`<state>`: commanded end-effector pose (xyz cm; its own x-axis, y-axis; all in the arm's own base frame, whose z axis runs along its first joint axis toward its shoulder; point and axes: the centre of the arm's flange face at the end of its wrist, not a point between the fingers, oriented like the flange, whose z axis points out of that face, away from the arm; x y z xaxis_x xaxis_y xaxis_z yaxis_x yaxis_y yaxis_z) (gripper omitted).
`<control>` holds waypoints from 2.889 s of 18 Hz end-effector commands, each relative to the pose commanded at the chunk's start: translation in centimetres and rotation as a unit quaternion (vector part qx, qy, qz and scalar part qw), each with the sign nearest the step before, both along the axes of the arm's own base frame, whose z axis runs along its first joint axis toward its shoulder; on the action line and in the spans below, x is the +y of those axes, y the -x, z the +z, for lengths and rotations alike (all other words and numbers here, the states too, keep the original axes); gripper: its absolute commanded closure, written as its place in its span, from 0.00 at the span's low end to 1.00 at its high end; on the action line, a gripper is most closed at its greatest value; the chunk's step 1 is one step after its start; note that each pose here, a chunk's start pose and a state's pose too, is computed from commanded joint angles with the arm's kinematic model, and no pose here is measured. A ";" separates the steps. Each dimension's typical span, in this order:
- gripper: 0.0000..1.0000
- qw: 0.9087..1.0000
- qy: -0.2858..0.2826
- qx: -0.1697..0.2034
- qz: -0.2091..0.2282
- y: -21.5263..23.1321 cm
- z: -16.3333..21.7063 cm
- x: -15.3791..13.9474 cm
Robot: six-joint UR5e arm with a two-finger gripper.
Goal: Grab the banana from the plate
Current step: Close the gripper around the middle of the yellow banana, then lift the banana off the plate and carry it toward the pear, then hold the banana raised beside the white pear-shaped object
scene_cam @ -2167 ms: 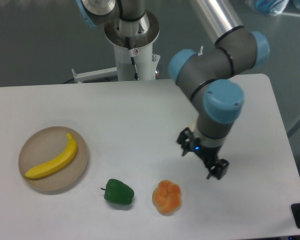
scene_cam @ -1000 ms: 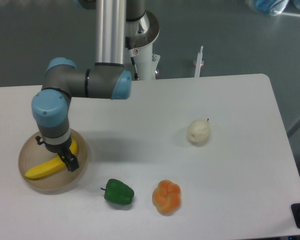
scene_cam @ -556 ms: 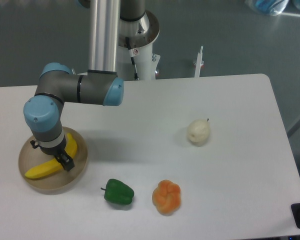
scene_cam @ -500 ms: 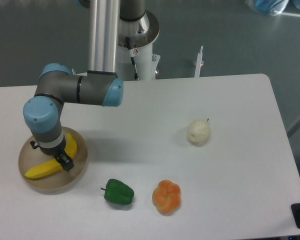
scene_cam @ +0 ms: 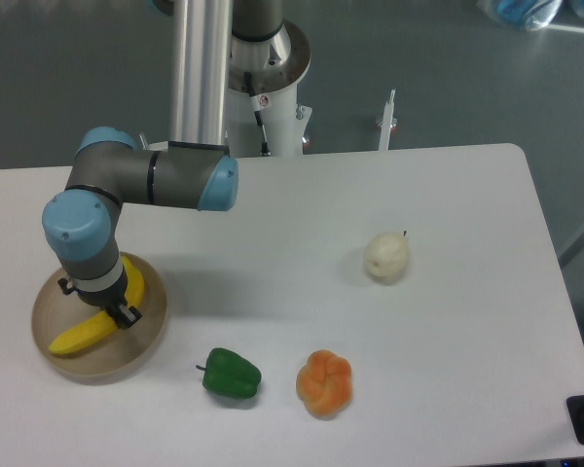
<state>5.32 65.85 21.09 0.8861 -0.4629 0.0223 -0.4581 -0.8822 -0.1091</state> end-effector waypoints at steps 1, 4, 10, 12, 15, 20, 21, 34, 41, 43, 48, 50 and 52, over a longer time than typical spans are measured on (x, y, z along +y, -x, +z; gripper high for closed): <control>1.00 1.000 -0.010 -0.002 0.000 0.1 1.1 0.4; 1.00 0.999 -0.039 0.000 0.010 2.4 4.7 0.9; 1.00 0.994 -0.103 0.022 0.027 18.0 13.1 0.7; 1.00 0.996 -0.084 0.018 0.023 22.1 14.2 -0.1; 1.00 1.000 -0.028 0.001 -0.001 28.9 15.3 -3.0; 1.00 0.999 -0.029 0.014 -0.038 38.2 17.2 -8.9; 1.00 0.999 -0.027 0.015 -0.043 39.3 17.1 -9.6; 1.00 0.993 -0.001 0.043 -0.114 47.7 14.9 -13.2; 1.00 0.989 0.020 0.052 -0.137 48.3 14.0 -13.4; 1.00 0.989 0.016 0.051 -0.136 48.4 14.0 -13.2; 1.00 0.989 0.015 0.050 -0.138 48.6 13.6 -12.6; 1.00 0.989 0.015 0.049 -0.138 48.6 13.4 -12.5; 1.00 0.989 0.016 0.047 -0.137 48.6 13.2 -12.5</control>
<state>-43.30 53.31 34.28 0.7259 -0.6869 -0.0358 -0.6878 -0.7254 -0.0283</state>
